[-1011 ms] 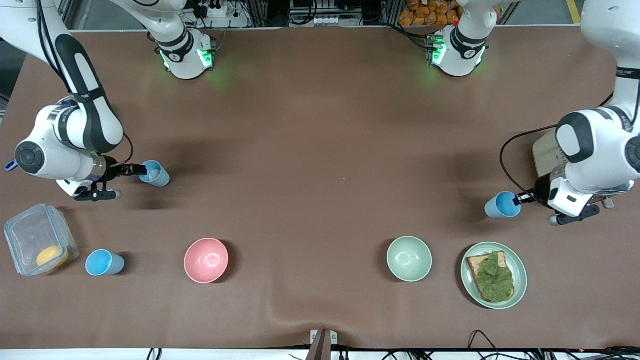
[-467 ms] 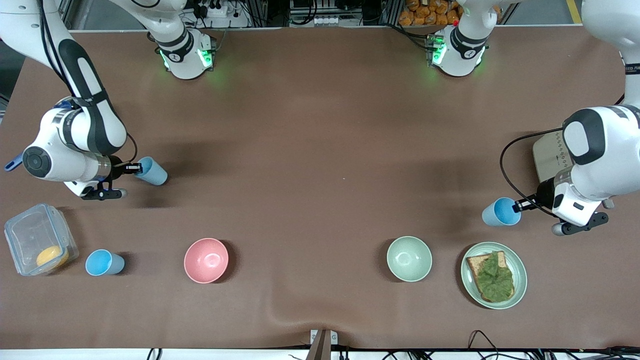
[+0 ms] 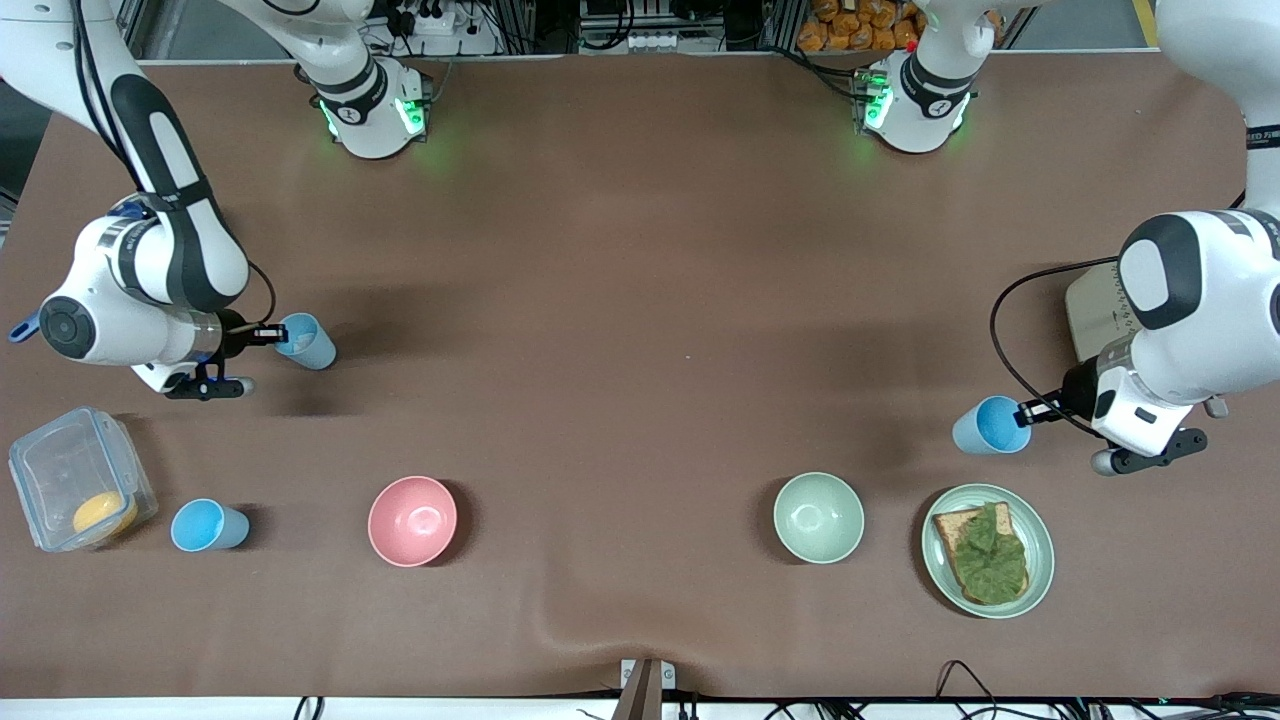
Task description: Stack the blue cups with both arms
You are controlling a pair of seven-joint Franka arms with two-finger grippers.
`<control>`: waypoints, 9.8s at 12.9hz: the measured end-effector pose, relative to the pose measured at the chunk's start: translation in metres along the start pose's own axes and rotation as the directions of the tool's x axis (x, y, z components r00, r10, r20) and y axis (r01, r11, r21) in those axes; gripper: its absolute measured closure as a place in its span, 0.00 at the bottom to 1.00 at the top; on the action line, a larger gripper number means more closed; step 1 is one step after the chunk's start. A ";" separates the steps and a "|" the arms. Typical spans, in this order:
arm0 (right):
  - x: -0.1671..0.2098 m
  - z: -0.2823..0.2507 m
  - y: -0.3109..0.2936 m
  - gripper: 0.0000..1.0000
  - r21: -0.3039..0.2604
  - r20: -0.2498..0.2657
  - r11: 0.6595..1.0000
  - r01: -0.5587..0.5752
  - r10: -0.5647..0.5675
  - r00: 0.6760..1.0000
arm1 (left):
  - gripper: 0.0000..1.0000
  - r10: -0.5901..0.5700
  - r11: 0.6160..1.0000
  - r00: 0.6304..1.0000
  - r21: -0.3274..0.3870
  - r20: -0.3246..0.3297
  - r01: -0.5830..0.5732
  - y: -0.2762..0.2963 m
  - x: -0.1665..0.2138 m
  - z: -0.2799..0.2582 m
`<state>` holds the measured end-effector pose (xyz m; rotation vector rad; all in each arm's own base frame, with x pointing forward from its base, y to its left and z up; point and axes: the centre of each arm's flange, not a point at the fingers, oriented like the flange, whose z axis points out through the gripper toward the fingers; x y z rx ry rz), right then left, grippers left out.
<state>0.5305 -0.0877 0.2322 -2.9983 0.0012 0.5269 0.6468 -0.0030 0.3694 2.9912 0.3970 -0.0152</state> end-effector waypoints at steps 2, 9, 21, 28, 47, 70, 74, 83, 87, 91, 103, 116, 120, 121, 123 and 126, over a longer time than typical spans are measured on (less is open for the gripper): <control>0.006 -0.015 -0.019 0.96 0.004 0.026 1.000 -0.030 0.030 0.999 | 0.98 0.011 1.000 1.000 -0.003 0.002 -0.011 0.006 -0.002 0.001; 0.015 -0.077 -0.230 0.96 0.035 0.067 0.980 -0.193 0.191 0.979 | 0.98 0.056 0.998 0.998 0.027 -0.023 -0.056 0.052 -0.012 -0.016; 0.024 0.013 -0.508 0.96 0.173 0.063 0.937 -0.303 0.297 0.953 | 0.98 0.035 0.999 0.997 -0.029 -0.064 -0.037 0.143 -0.032 -0.072; 0.025 0.033 -0.514 0.93 0.163 0.064 0.939 -0.304 0.297 0.953 | 0.98 -0.008 0.999 0.999 -0.051 -0.039 0.006 0.193 -0.045 -0.064; 0.058 -0.155 -0.346 0.00 0.066 0.065 0.967 -0.248 0.244 0.968 | 0.98 -0.068 0.997 0.998 -0.044 0.016 0.068 0.323 -0.144 -0.038; -0.076 -0.333 -0.060 0.00 -0.108 -0.249 0.984 -0.144 0.113 0.962 | 0.98 -0.226 0.973 0.974 0.043 -0.007 0.226 0.411 -0.267 0.044; -0.076 -0.335 -0.060 0.00 -0.099 -0.263 0.985 -0.143 0.113 0.958 | 0.98 -0.252 0.968 0.968 -0.012 -0.013 0.252 0.428 -0.279 0.072; -0.074 -0.340 -0.094 0.00 -0.111 -0.282 0.990 -0.086 0.051 0.958 | 0.94 -0.241 0.971 0.971 -0.010 -0.001 0.241 0.436 -0.289 0.110; -0.071 -0.341 -0.095 0.00 -0.108 -0.305 0.990 -0.094 0.057 0.951 | 0.53 -0.256 0.966 0.967 -0.035 -0.016 0.255 0.435 -0.278 0.100; -0.070 -0.340 -0.095 0.00 -0.108 -0.304 0.990 -0.095 0.058 0.951 | 0.11 -0.323 0.944 0.931 -0.134 -0.168 0.303 0.390 -0.199 -0.011; -0.071 -0.339 -0.095 0.00 -0.108 -0.298 0.990 -0.096 0.060 0.953 | 0.00 -0.042 0.999 0.970 -0.039 -0.239 0.034 0.133 -0.066 -0.203; -0.071 -0.337 -0.093 0.00 -0.106 -0.291 0.989 -0.099 0.065 0.955 | 0.00 0.125 0.989 0.992 0.080 -0.022 -0.123 0.029 -0.096 -0.261; -0.071 -0.337 -0.093 0.00 -0.106 -0.291 0.989 -0.100 0.065 0.955 | 0.00 0.136 0.983 0.991 0.130 -0.016 -0.132 0.023 -0.096 -0.260; -0.071 -0.337 -0.093 0.00 -0.106 -0.291 0.989 -0.100 0.065 0.955 | 0.00 0.139 0.982 0.990 0.131 -0.016 -0.136 0.024 -0.096 -0.260; -0.071 -0.337 -0.093 0.00 -0.106 -0.291 0.989 -0.100 0.065 0.955 | 0.00 0.145 0.981 0.989 0.132 -0.009 -0.143 0.025 -0.097 -0.260; -0.071 -0.337 -0.092 0.00 -0.106 -0.291 0.989 -0.100 0.066 0.955 | 0.00 0.152 0.979 0.988 0.134 0.002 -0.151 0.027 -0.103 -0.264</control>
